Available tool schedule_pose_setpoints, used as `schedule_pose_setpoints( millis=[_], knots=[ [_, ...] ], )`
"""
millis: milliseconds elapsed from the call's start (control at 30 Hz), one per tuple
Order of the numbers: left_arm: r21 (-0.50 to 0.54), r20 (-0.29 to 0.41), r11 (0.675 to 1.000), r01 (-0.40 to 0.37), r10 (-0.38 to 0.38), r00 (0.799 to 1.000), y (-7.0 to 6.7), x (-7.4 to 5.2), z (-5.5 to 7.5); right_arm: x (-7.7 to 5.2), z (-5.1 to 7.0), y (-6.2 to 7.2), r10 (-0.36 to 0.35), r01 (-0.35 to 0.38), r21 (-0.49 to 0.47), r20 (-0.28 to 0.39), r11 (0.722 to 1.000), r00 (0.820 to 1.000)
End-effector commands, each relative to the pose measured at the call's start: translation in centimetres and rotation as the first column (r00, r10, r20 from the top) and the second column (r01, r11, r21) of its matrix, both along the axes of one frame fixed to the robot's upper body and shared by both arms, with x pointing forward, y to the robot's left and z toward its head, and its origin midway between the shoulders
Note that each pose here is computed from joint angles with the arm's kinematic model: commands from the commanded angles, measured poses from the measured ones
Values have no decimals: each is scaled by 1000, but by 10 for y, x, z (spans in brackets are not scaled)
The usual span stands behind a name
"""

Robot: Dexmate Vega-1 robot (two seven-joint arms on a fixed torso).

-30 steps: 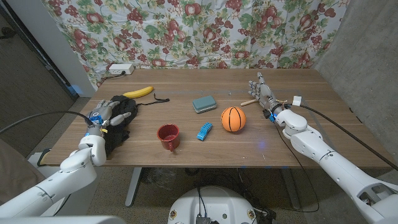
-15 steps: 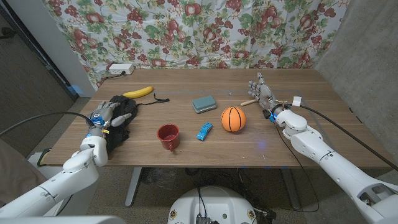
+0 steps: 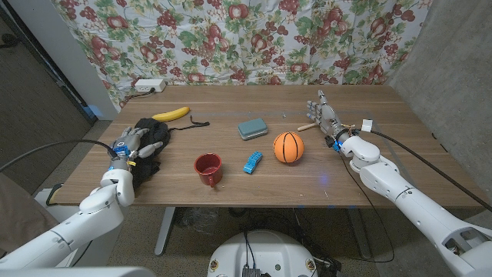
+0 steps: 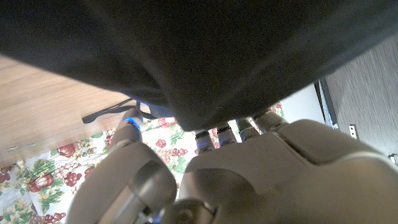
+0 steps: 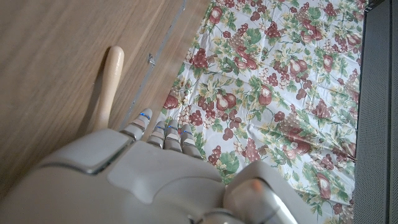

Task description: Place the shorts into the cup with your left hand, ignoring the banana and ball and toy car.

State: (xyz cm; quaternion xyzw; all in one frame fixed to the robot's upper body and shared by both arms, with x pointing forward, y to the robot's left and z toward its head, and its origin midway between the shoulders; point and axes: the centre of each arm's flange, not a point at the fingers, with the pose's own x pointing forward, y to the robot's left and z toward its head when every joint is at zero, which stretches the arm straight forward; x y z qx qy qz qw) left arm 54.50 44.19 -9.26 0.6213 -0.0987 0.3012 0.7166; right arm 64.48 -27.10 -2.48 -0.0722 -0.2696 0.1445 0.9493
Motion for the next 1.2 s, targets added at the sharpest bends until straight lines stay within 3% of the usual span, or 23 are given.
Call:
schedule_pose_setpoints(
  millis=[33,600,1200],
  knots=[
    [-8,-11,1000,1,-1,1000,1,3,-4,1,2,3,3,-3,-6,1,1000,1000],
    [0,-20,1000,7,-7,1000,6,10,2,0,5,2,-2,2,-14,2,1000,1000],
    [-13,-44,1000,5,-5,999,6,13,-3,-1,7,3,1,-1,-18,4,1000,1000]
  ],
)
